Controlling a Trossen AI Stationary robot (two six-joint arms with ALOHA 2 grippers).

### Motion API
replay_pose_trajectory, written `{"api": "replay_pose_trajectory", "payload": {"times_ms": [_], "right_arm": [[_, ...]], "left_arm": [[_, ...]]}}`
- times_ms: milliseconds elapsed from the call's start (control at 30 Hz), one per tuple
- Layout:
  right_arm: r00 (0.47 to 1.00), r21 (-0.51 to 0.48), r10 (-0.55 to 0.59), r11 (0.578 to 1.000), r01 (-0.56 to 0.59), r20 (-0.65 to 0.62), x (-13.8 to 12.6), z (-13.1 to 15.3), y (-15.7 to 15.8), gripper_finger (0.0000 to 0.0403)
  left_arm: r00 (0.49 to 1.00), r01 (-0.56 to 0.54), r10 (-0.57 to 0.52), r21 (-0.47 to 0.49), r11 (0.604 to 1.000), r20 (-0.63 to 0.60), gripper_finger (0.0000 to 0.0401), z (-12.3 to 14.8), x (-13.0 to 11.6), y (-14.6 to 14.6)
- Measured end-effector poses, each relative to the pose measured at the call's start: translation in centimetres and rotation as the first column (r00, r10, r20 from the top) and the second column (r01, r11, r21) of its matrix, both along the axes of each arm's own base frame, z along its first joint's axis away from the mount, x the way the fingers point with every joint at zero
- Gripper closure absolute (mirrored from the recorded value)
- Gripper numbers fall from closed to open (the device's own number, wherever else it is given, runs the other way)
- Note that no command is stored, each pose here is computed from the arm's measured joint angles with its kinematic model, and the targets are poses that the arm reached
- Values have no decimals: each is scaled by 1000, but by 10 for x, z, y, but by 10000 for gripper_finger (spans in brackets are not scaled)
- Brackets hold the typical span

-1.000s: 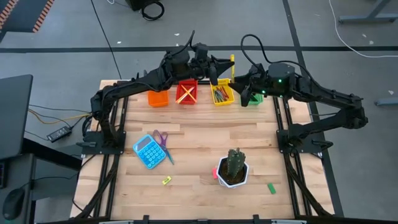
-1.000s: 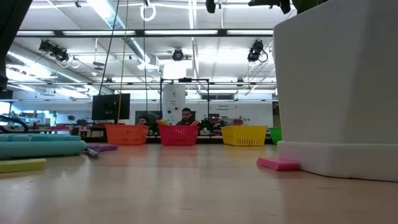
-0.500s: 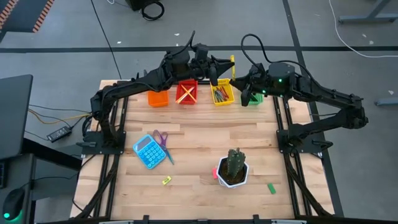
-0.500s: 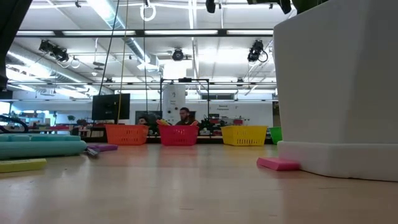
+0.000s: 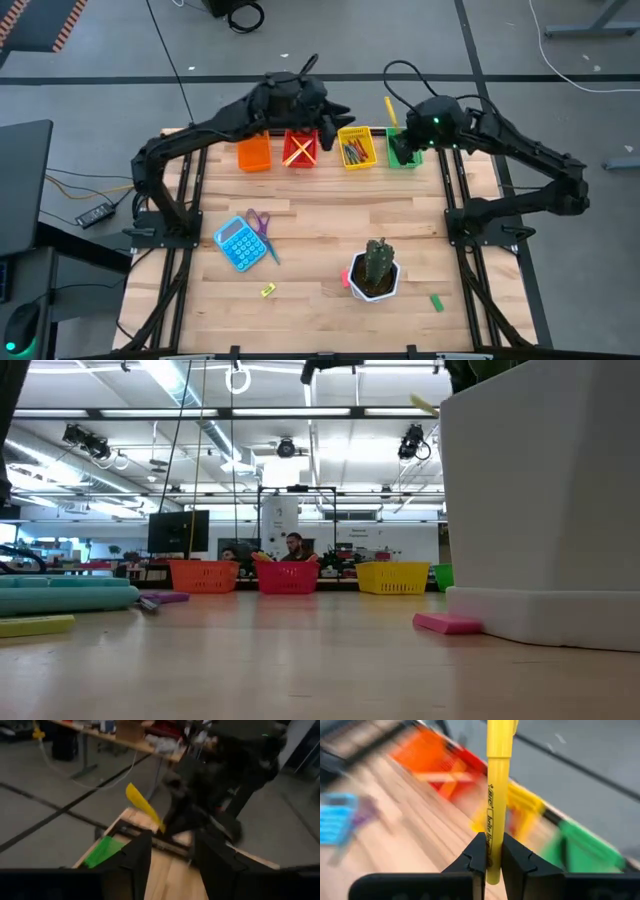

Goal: Sort crayons/erasers/pens/pencils in bins
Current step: Put the yellow pen into the green bin

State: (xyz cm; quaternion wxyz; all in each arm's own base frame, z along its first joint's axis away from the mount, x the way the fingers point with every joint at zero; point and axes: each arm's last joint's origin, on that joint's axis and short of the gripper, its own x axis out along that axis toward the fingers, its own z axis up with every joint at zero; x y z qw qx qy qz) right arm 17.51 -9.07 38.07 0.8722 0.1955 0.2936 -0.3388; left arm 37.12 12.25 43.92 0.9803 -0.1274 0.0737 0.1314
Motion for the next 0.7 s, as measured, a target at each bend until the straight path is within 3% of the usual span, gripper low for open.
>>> {"api": "replay_pose_trajectory", "payload": {"times_ms": [133,400,700], "right_arm": [[981,84,-62,993,78,-186,-11,-19,-26,362],[902,299,-7,942,150,-431,-5,-74,-92,351],[832,414,102,896,161,-546,-1,-124,-135,358]], "left_arm": [[1000,7,-7,31,999,-5,236,15,-19,-7],[996,33,-38,56,998,85,248,48,-51,-28],[991,106,-111,60,993,72,264,56,-62,-55]]}}
